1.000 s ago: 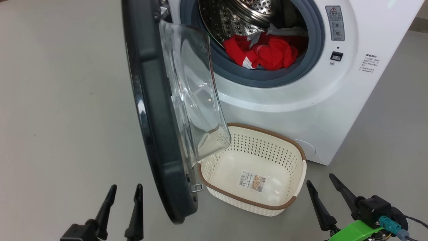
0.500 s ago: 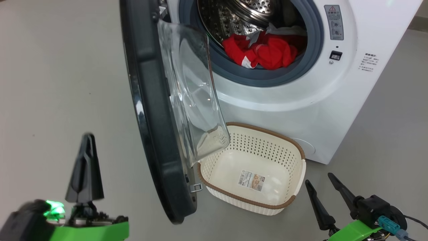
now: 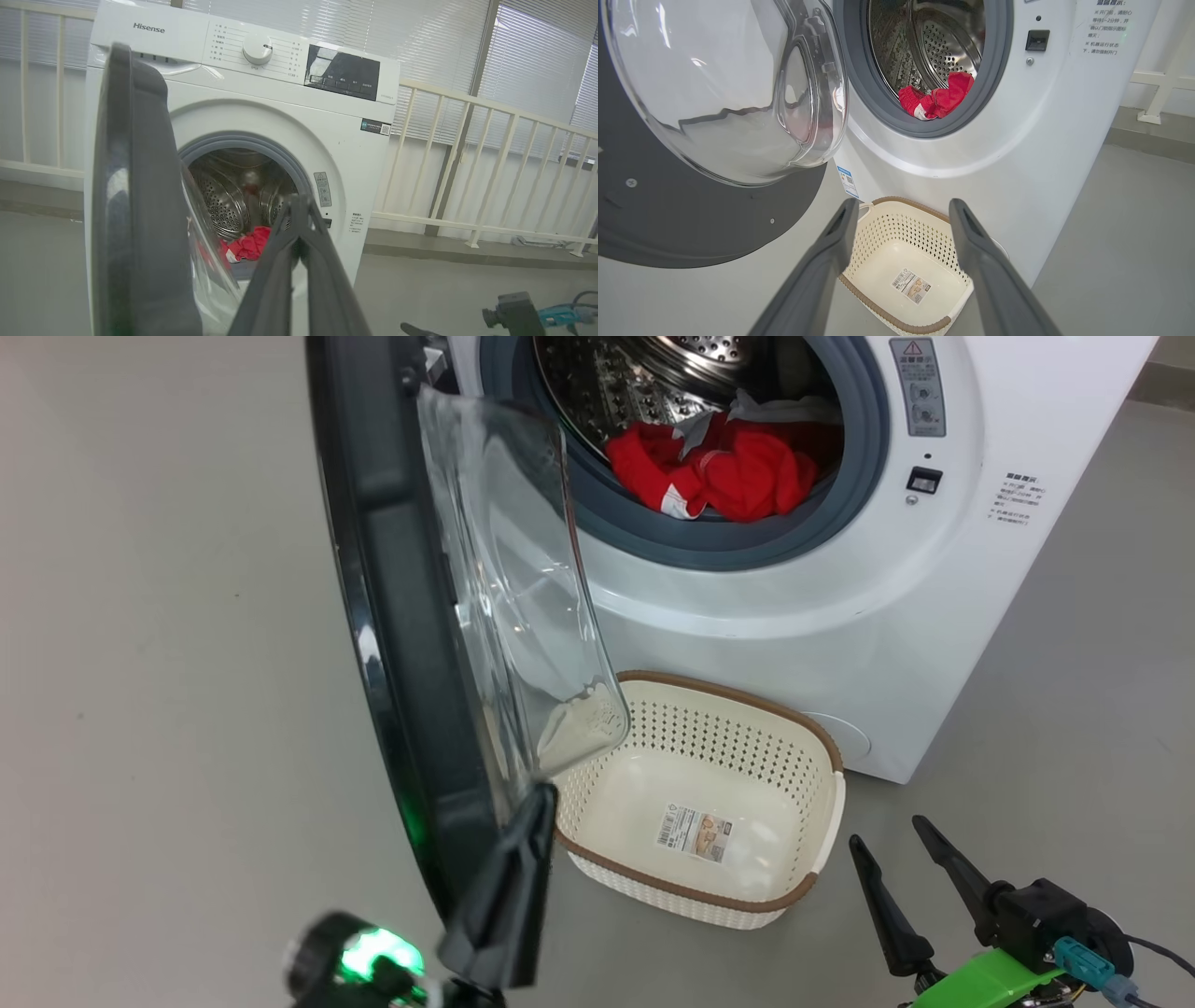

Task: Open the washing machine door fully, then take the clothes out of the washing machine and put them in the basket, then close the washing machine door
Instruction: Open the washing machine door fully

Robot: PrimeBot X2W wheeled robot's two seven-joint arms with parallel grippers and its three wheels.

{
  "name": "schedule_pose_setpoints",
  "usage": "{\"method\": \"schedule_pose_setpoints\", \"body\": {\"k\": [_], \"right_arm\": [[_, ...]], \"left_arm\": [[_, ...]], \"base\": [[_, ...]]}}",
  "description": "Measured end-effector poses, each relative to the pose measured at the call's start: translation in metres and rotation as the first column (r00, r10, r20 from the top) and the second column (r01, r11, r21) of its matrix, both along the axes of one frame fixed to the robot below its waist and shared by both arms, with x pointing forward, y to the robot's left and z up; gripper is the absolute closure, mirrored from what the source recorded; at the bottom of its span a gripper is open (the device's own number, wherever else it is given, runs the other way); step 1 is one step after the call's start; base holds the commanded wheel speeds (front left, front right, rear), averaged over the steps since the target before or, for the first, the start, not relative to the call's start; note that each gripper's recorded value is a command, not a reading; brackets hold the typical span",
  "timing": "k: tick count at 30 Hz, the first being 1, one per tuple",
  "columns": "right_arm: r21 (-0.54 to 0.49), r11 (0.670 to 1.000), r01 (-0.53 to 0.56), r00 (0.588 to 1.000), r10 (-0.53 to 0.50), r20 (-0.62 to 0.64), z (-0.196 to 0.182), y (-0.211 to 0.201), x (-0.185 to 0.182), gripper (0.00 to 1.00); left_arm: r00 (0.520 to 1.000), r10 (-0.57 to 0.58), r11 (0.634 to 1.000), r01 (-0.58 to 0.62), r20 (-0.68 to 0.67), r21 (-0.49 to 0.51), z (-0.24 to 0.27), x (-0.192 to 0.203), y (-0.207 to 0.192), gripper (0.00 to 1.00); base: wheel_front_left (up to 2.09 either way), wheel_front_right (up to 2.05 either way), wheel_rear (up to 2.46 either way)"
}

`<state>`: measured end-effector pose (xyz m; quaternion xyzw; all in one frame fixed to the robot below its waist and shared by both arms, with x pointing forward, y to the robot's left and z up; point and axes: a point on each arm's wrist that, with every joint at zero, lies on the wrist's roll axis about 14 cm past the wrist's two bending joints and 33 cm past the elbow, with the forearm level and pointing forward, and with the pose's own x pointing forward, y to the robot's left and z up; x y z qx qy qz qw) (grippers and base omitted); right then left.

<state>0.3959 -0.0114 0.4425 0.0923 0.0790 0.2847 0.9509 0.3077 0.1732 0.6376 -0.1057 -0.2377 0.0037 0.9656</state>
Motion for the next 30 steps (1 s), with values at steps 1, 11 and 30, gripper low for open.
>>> {"method": "schedule_pose_setpoints", "body": {"k": [1, 11, 30], "right_arm": [[0.001, 1.000, 0.001, 1.000, -0.001, -0.001, 0.000, 0.000, 0.000, 0.00], [0.002, 1.000, 0.000, 1.000, 0.000, -0.003, -0.001, 0.002, 0.000, 0.00], [0.009, 1.000, -0.021, 1.000, 0.021, -0.004, -0.001, 0.010, 0.000, 0.00]], "left_arm": [[0.999, -0.017, 1.000, 0.016, -0.035, -0.015, -0.011, 0.002, -0.004, 1.00], [0.953, -0.039, 0.992, -0.001, -0.300, -0.129, -0.099, 0.010, 0.002, 1.00], [0.901, 0.256, 0.946, -0.308, -0.349, -0.101, -0.113, -0.008, 0.098, 1.00]], "base": [[0.00, 0.00, 0.00], [0.00, 0.00, 0.00], [0.00, 0.00, 0.00]]}}
